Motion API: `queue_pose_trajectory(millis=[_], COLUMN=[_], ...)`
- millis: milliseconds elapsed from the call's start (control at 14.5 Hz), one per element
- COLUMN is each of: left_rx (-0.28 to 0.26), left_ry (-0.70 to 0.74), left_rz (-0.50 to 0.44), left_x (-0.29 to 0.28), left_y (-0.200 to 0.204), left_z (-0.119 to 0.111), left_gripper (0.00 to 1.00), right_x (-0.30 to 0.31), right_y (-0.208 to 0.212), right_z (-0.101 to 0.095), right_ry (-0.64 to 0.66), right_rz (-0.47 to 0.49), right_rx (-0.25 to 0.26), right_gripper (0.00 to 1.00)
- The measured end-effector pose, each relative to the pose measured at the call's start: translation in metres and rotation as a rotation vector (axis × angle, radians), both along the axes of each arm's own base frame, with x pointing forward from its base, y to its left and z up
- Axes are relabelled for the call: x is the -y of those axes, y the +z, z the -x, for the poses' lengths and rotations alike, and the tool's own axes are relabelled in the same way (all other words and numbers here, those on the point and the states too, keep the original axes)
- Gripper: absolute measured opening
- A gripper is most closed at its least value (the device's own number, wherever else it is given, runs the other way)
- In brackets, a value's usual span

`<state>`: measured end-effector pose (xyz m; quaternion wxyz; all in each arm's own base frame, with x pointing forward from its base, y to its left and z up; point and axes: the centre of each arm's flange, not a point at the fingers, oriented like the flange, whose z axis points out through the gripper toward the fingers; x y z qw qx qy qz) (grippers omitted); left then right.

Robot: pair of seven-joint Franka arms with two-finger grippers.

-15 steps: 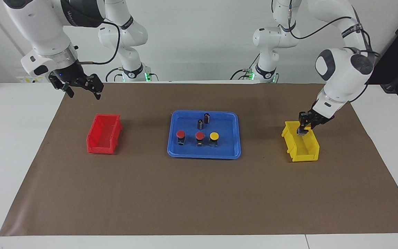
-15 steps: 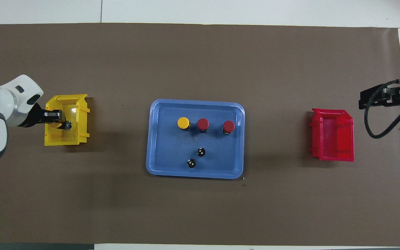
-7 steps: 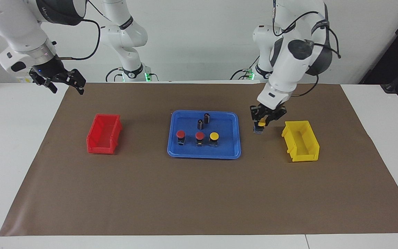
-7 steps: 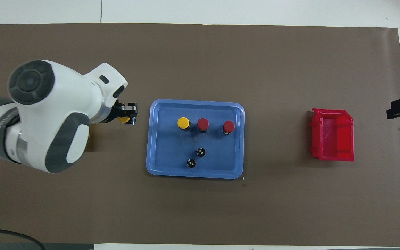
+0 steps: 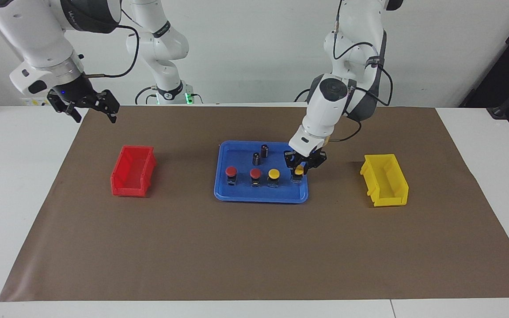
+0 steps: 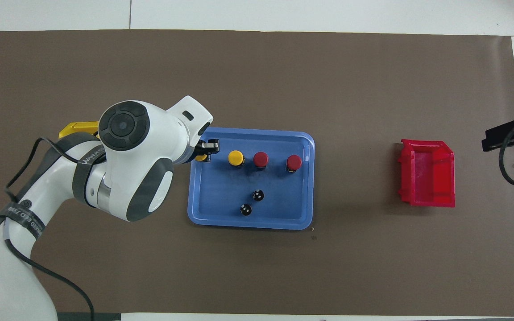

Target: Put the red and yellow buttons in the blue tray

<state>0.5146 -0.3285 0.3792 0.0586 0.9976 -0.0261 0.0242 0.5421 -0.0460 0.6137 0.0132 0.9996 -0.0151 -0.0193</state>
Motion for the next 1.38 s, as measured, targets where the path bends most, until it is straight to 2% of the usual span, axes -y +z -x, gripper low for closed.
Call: queue_pose_trajectory(millis=[275, 344, 482, 619, 688, 757, 826, 963, 1032, 1239, 1376], left_rx=[-0.005, -0.005, -0.006, -0.030, -0.049, -0.067, -0.077, -0.097, -0.105, -0.101, -0.095], left_ry=[0.000, 0.001, 0.002, 0.003, 0.005, -0.002, -0.024, -0.093, -0.130, -0.170, -0.124], left_rz=[-0.004, -0.004, -0.004, -0.016, -0.025, -0.047, -0.093, -0.192, -0.208, -0.186, -0.140], left_x=[0.002, 0.002, 0.003, 0.001, -0.002, -0.008, -0.016, -0.038, -0.055, -0.147, -0.211], left_y=[-0.012, -0.012, -0.010, 0.002, 0.016, 0.034, 0.055, 0.093, 0.112, 0.172, 0.210], left_z=[-0.002, -0.002, -0.002, -0.005, -0.006, -0.006, -0.004, 0.005, 0.006, 0.001, 0.003], left_gripper=[0.41, 0.46, 0.66, 0.84, 0.84, 0.89, 0.98, 1.00, 1.00, 1.00, 1.00], right_x=[0.001, 0.000, -0.002, -0.005, -0.005, -0.006, -0.005, -0.005, -0.005, -0.006, -0.006], right_y=[-0.002, -0.002, -0.002, -0.002, -0.002, -0.002, -0.002, -0.002, -0.002, -0.003, -0.003], right_z=[-0.001, -0.001, -0.001, -0.001, -0.001, -0.001, -0.001, -0.001, -0.001, -0.001, -0.001], right_ry=[-0.001, 0.000, 0.005, 0.009, 0.010, 0.010, 0.010, 0.010, 0.010, 0.011, 0.010], right_rz=[0.000, 0.000, 0.000, 0.000, 0.000, 0.000, 0.000, 0.000, 0.000, 0.000, 0.000], right_rx=[0.000, -0.001, -0.001, -0.002, -0.002, -0.002, -0.002, -0.002, -0.002, -0.003, -0.003], right_gripper=[1.00, 1.00, 1.00, 1.00, 1.00, 1.00, 1.00, 1.00, 1.00, 1.00, 1.00])
